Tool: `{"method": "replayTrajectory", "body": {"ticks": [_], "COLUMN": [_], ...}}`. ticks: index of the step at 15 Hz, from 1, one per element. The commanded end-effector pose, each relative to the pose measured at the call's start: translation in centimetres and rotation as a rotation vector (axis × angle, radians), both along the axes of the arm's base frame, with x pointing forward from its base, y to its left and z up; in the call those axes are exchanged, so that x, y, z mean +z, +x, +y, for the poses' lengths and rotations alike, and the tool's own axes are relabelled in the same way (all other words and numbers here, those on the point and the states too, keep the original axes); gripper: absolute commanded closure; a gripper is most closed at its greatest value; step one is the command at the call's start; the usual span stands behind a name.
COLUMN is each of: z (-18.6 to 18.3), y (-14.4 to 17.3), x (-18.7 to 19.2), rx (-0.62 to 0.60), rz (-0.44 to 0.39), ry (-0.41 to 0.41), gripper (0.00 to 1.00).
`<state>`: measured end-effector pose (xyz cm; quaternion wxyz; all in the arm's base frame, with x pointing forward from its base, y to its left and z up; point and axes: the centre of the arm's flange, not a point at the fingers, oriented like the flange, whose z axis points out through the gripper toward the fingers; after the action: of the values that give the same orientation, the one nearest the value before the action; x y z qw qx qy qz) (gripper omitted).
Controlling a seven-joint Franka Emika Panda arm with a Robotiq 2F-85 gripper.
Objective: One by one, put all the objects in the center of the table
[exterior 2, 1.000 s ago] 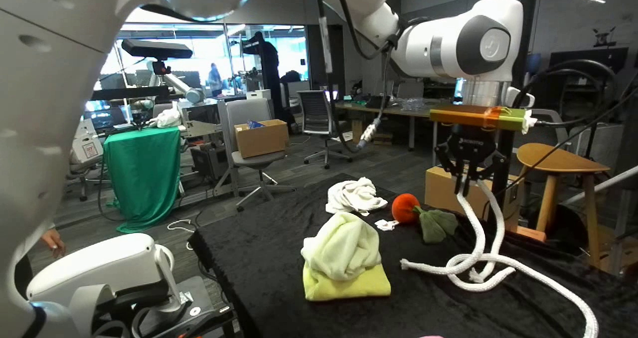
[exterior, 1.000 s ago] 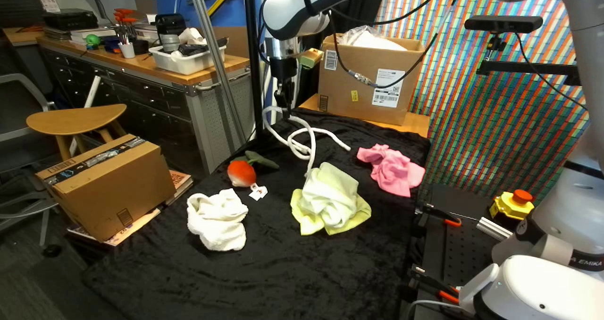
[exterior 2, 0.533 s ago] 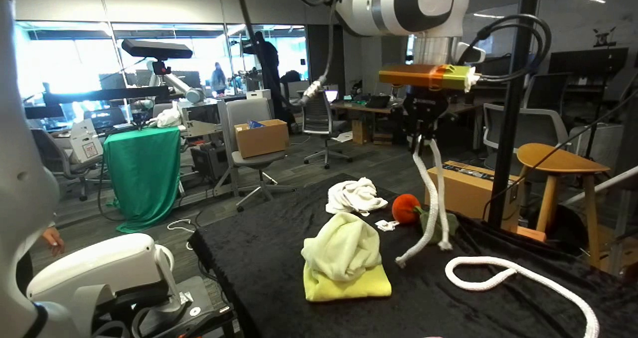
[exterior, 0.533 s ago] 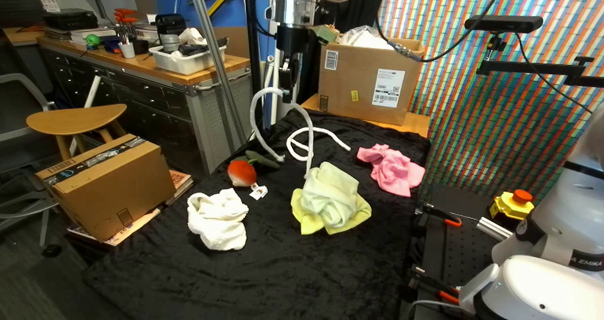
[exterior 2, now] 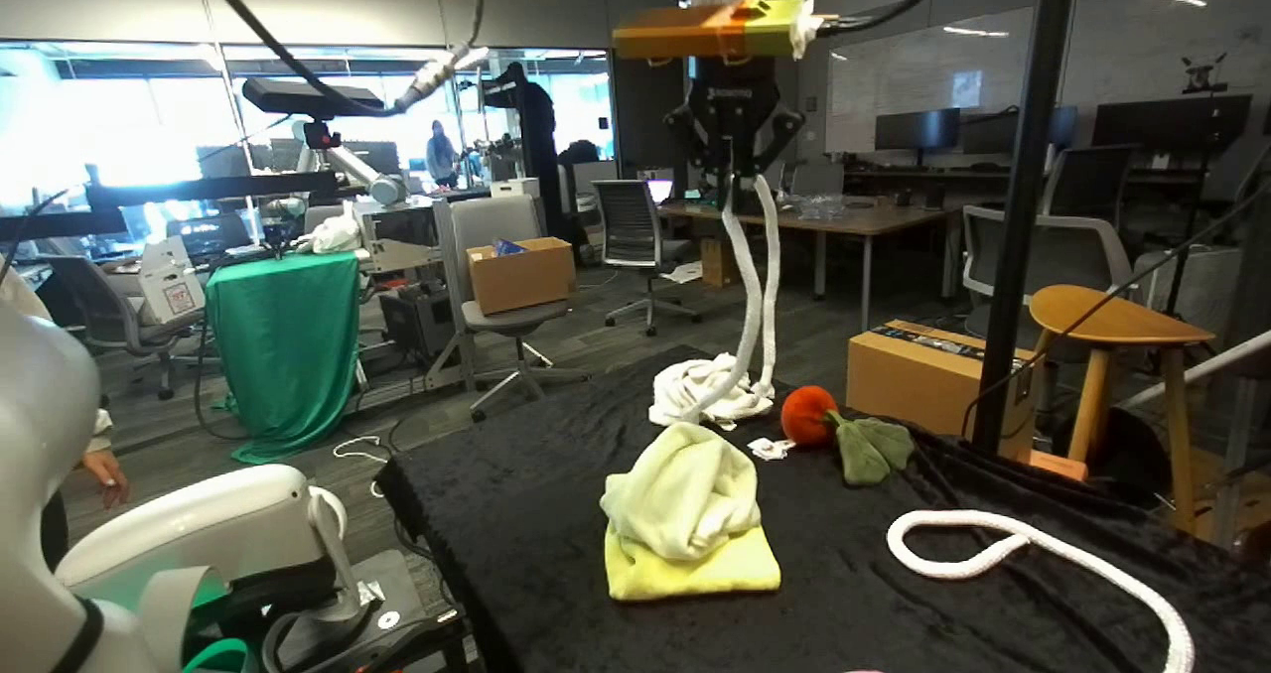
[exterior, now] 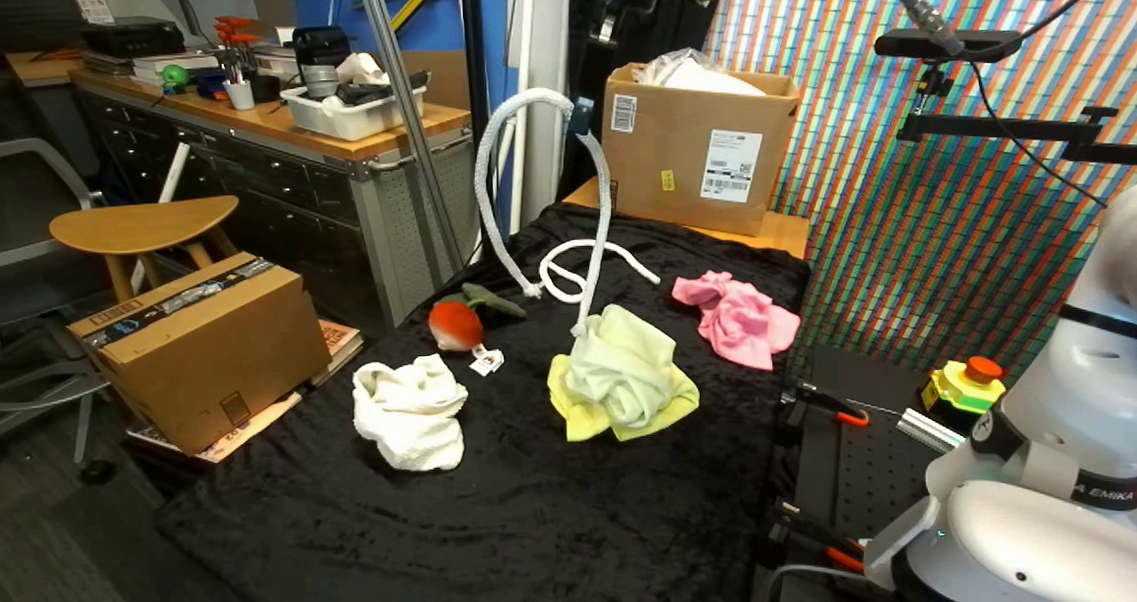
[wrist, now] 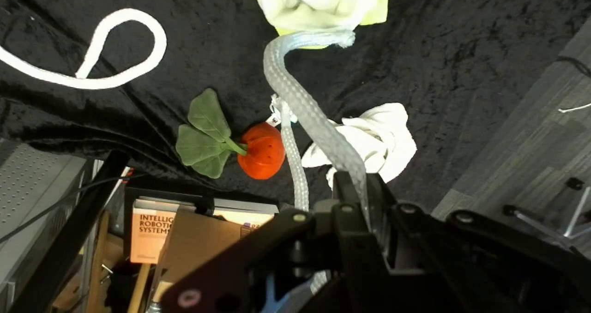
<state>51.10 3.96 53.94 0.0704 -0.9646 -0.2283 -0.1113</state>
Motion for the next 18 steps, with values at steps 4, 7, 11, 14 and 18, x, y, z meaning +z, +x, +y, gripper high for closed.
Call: {"method": "replayTrajectory", "body": {"ticks": [4,7,11,14,18], "z": [4.4,7.0,9.6,9.7,8.2], "y": [-7.5,-9.0,-9.6,-8.5,-5.6], "x": [1.5,-0.2,-4.7,-8.1,-11.0], "rx": [0.120,0.174,0.187,0.113,-0.048], "rz": [-0.048,-0.017,0.069,0.125,0.138], "ry": [0.011,0.018,0.027,0.016,0.017], "gripper": [0.93,0.93,0.93,0.93,0.93]}}
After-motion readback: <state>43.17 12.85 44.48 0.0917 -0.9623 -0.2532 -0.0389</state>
